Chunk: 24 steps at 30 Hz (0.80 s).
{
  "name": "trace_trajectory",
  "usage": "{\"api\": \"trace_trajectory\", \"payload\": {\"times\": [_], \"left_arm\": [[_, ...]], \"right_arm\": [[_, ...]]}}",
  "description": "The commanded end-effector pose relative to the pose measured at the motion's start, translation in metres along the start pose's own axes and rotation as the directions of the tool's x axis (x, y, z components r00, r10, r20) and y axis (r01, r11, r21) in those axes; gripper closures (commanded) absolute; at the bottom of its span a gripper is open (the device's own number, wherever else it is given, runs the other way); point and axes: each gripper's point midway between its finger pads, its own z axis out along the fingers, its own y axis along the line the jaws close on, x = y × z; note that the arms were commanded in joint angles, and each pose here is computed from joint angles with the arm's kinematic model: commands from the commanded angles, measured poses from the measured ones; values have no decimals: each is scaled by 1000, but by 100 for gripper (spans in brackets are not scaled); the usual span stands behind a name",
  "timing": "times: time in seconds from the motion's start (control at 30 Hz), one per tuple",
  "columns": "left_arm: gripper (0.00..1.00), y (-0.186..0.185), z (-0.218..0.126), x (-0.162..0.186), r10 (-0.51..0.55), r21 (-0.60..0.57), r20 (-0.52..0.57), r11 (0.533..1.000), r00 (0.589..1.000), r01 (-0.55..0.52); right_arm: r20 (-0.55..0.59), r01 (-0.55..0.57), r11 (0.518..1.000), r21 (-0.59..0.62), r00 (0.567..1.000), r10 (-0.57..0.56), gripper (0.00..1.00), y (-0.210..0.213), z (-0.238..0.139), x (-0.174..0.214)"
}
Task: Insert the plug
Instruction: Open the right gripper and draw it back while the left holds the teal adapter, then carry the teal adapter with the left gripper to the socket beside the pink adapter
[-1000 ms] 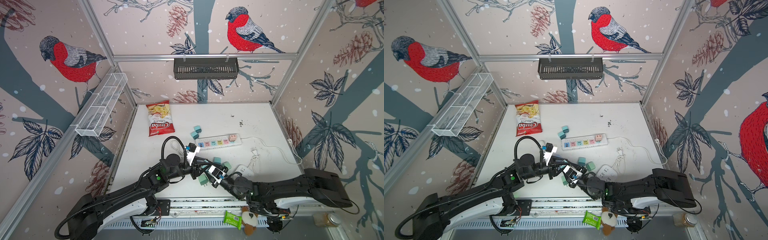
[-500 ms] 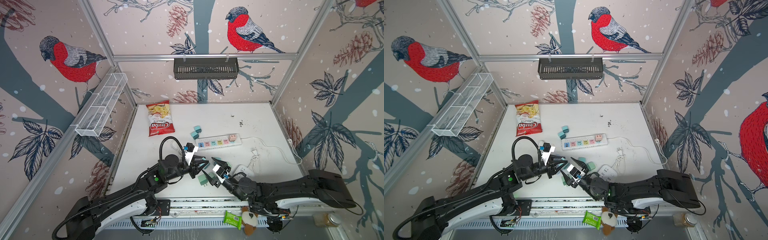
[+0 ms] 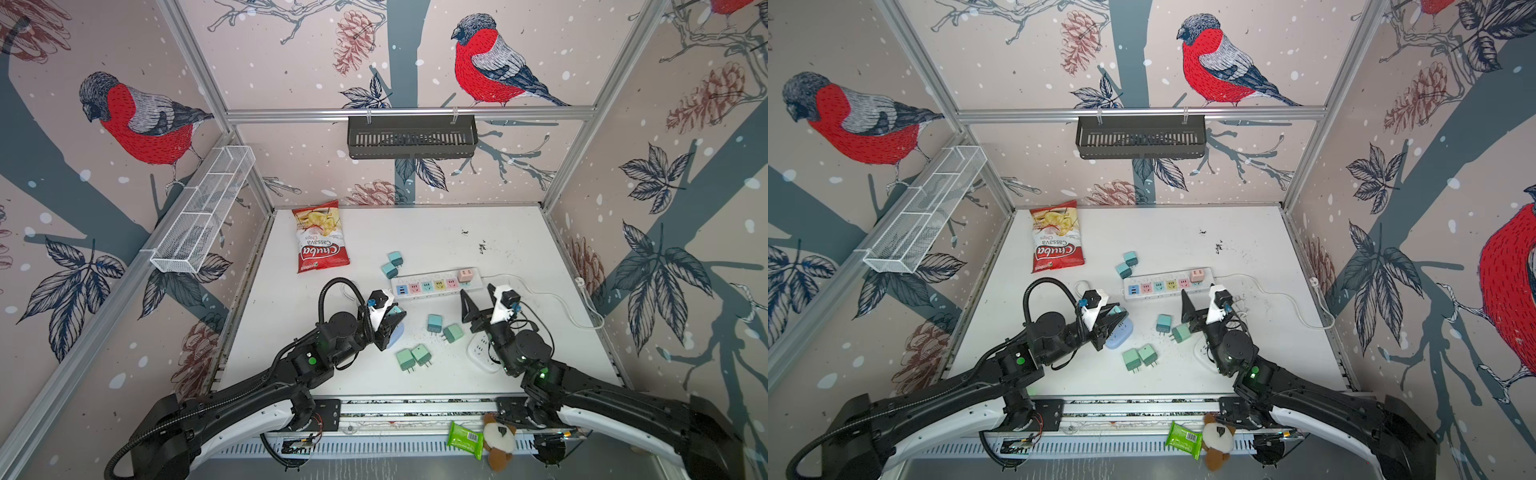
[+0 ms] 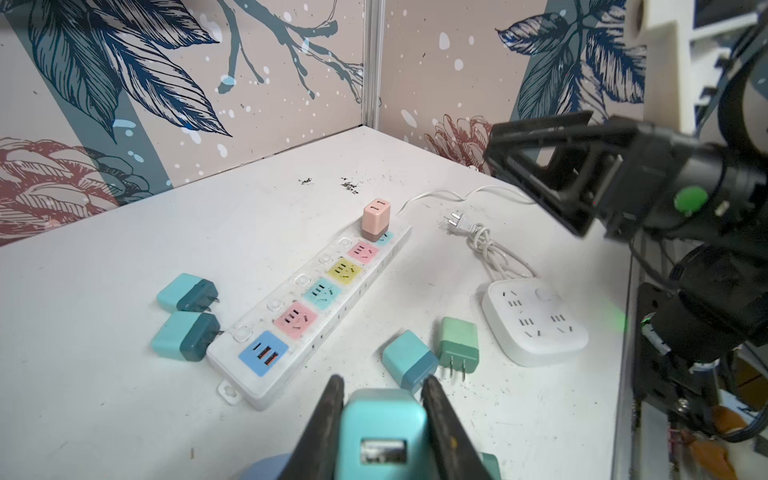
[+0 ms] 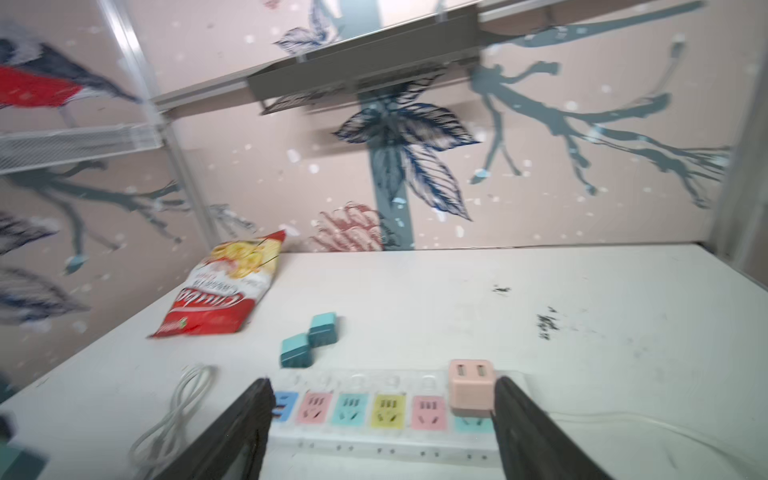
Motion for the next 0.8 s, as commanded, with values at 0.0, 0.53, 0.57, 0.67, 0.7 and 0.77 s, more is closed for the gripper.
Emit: {"api": "trace_trajectory", "payload": {"times": [0.0, 0.53, 0.57, 0.67, 0.7, 0.77], "left_arm": [[100, 9, 8, -15, 89, -47, 50, 995, 995, -87], [100, 50, 70, 7, 54, 7, -103, 999, 993, -53], [100, 51, 75, 9, 54, 10, -113, 999, 992, -53], [100, 58, 91, 17, 43, 6, -148, 999, 988, -43], [100, 61, 98, 19, 37, 11, -165, 999, 986, -35], [100, 63, 110, 24, 24, 32, -206, 999, 978, -18]], "right_arm": [[-120, -83, 996, 39, 989, 88, 16, -23, 3, 34], [-238, -50, 936, 350, 961, 140, 22, -88, 12, 55], [-224, -53, 932, 358, 964, 141, 22, -90, 10, 53], [-172, -69, 912, 405, 974, 150, 23, -101, 3, 46], [-160, -75, 910, 407, 975, 152, 22, -102, 2, 46], [-140, -89, 916, 390, 978, 155, 21, -101, 1, 45]]}}
